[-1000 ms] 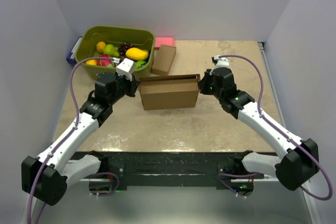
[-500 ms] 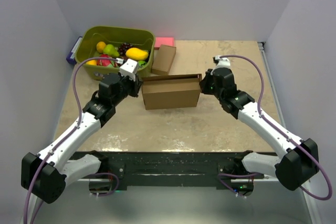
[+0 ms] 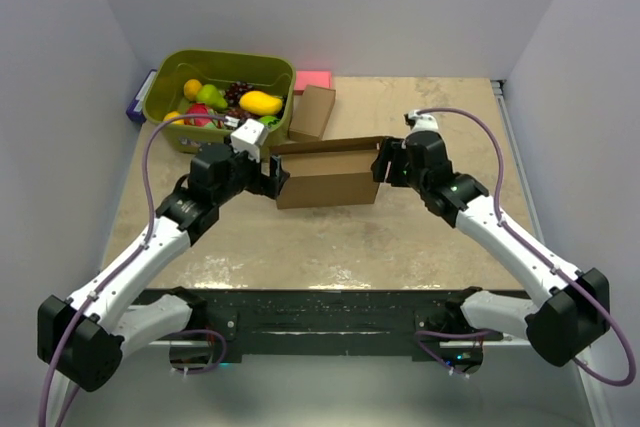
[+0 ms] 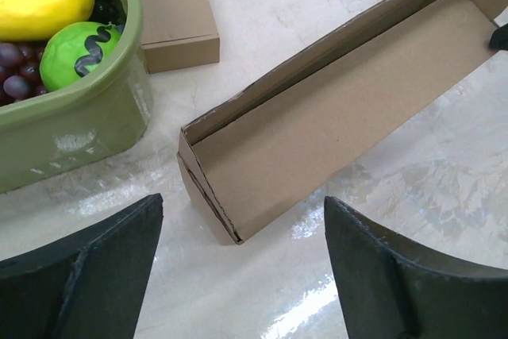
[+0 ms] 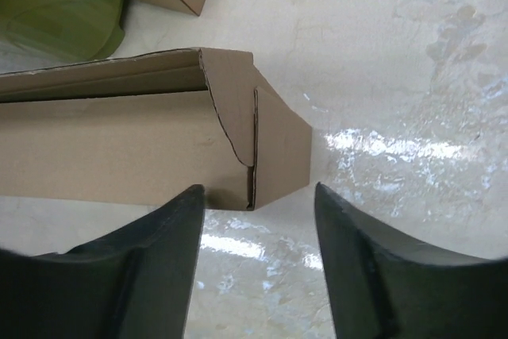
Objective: Fold the paper box
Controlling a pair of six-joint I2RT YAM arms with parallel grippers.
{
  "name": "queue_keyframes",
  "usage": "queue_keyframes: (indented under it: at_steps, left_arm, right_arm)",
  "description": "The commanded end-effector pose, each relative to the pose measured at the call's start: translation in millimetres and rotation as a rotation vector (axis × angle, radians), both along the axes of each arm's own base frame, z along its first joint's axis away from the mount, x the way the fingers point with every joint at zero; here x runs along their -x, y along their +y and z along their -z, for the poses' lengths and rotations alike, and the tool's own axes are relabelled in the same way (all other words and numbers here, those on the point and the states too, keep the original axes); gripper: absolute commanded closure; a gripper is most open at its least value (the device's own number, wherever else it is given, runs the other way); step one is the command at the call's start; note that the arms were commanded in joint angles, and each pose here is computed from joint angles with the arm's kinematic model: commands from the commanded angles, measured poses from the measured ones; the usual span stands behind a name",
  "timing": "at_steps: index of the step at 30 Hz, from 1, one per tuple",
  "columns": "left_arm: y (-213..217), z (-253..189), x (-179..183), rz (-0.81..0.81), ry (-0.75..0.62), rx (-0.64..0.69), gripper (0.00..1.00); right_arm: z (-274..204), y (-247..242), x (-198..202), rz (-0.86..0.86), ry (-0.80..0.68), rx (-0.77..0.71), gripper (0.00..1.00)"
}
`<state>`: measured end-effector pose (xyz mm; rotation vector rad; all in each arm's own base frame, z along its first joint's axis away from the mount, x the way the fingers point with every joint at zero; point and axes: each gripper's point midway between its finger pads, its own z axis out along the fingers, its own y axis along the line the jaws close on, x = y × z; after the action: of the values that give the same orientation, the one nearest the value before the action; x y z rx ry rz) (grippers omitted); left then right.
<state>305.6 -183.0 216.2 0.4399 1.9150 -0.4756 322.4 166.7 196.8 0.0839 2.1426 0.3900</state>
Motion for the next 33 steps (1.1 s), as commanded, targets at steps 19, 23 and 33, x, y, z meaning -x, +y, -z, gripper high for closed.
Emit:
queue_keyframes:
  at_steps: [19,23,33]
  left_arm:
    - [26,-83,-53,-0.266,-0.065,0.191,0.09]
    - [27,-64,-63,-0.29,-0.035,0.167,0.1]
    - [29,-26,-56,-0.314,0.013,0.192,0.1]
  right_arm:
    - [-99,4,-57,0.087,-0.201,-0.018,0.2]
    - [-90,9,-70,0.096,-0.185,-0.01,0.2]
    - [-56,6,-60,0.119,-0.147,-0.041,0.24]
